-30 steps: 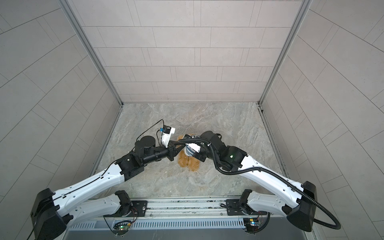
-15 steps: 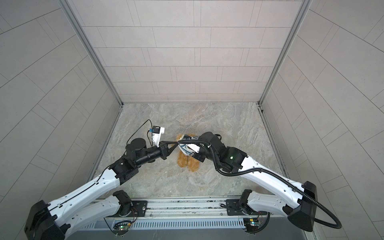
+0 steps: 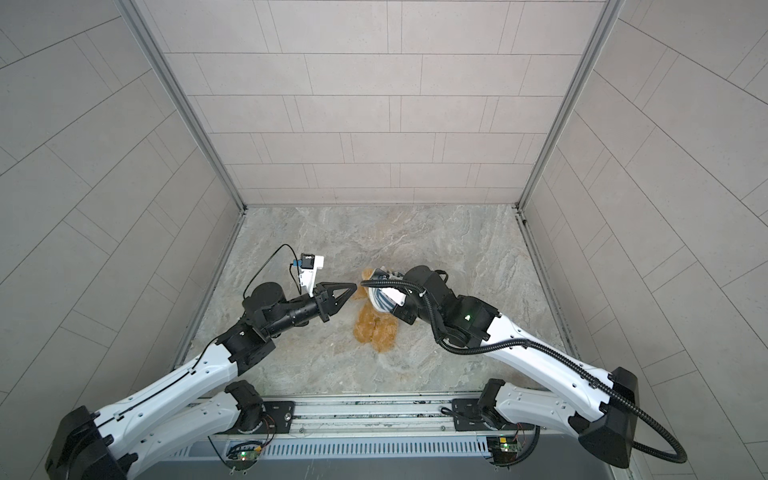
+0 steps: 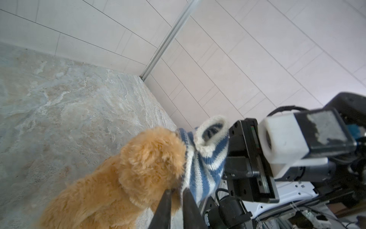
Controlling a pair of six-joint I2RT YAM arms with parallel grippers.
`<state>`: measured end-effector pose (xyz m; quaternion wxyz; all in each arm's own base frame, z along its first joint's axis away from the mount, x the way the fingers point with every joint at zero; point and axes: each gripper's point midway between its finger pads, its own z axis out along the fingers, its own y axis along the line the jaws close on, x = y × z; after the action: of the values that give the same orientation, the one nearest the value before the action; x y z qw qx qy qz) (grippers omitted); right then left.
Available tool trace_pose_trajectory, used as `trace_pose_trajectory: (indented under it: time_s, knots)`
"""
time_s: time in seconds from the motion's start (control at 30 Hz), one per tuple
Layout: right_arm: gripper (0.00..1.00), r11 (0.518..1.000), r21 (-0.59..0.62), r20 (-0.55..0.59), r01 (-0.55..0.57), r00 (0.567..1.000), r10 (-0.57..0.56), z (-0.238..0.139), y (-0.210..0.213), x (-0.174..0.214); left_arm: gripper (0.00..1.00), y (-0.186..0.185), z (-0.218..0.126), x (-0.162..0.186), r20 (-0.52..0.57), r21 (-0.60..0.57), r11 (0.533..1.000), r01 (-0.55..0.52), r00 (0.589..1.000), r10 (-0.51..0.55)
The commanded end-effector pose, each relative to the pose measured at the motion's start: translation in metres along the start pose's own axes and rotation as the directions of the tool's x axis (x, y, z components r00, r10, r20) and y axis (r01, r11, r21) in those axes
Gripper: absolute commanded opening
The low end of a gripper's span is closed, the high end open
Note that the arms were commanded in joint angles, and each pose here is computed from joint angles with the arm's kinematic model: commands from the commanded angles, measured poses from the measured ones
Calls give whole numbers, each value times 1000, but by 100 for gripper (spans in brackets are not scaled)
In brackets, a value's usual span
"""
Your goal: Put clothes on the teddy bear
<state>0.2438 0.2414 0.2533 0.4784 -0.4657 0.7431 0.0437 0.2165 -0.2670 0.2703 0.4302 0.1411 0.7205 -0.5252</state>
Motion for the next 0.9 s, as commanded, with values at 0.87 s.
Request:
trace_pose_trajectory:
  time_s: [0.87]
  knots:
    - [0,1000,11,30,0,1000,-1,-7,-1,-3,22,3,36,5,-98,-138,986,-94,992,81]
